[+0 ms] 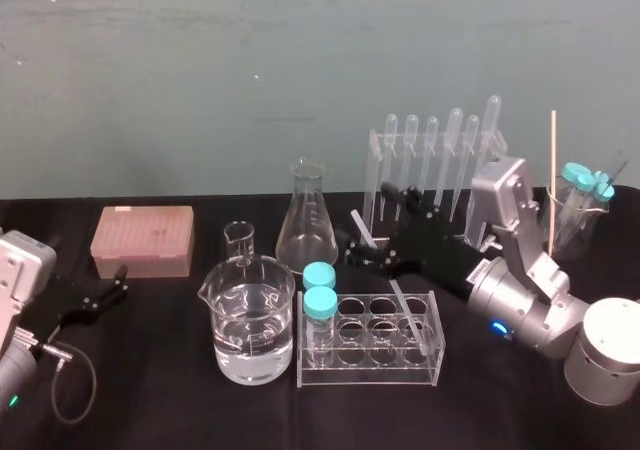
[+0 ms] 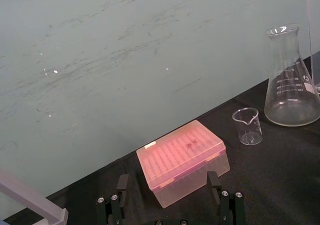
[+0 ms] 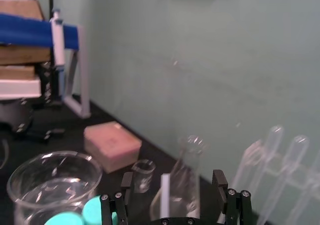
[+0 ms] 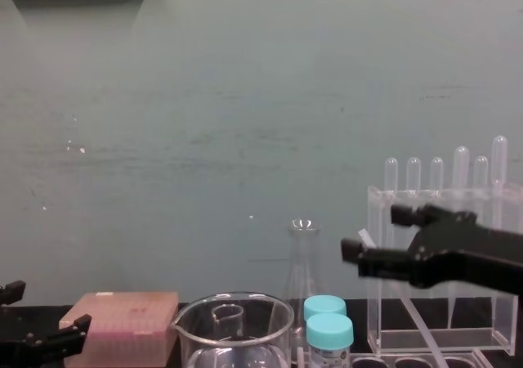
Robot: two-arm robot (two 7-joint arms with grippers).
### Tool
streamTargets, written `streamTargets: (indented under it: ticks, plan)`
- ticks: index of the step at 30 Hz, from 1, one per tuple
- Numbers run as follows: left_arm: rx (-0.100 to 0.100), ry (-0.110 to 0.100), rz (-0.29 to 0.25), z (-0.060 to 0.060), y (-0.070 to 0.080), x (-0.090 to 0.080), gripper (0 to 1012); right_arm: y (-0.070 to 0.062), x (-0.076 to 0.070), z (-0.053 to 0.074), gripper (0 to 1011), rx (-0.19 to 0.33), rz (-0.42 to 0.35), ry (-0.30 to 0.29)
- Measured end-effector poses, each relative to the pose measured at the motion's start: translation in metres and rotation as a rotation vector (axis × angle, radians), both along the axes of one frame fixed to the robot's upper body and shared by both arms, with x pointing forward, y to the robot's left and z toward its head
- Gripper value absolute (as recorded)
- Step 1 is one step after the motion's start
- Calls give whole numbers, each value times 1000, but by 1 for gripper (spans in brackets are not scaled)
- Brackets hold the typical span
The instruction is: Pick up the stirring rod with one hand, then place it down.
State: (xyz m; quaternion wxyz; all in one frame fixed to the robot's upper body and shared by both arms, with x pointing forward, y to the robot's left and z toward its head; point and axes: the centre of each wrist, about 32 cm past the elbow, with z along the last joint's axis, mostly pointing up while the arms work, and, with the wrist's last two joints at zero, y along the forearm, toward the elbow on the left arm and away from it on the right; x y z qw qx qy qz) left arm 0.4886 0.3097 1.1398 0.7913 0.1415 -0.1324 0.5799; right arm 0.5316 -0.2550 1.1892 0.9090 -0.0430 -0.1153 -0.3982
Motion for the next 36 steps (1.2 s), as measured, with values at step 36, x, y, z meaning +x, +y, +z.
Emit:
streamTargets:
  ticks: [36]
  plan:
    - [0,0,0,0,0,0,1000,1,0,-7,908,-13,-29,124]
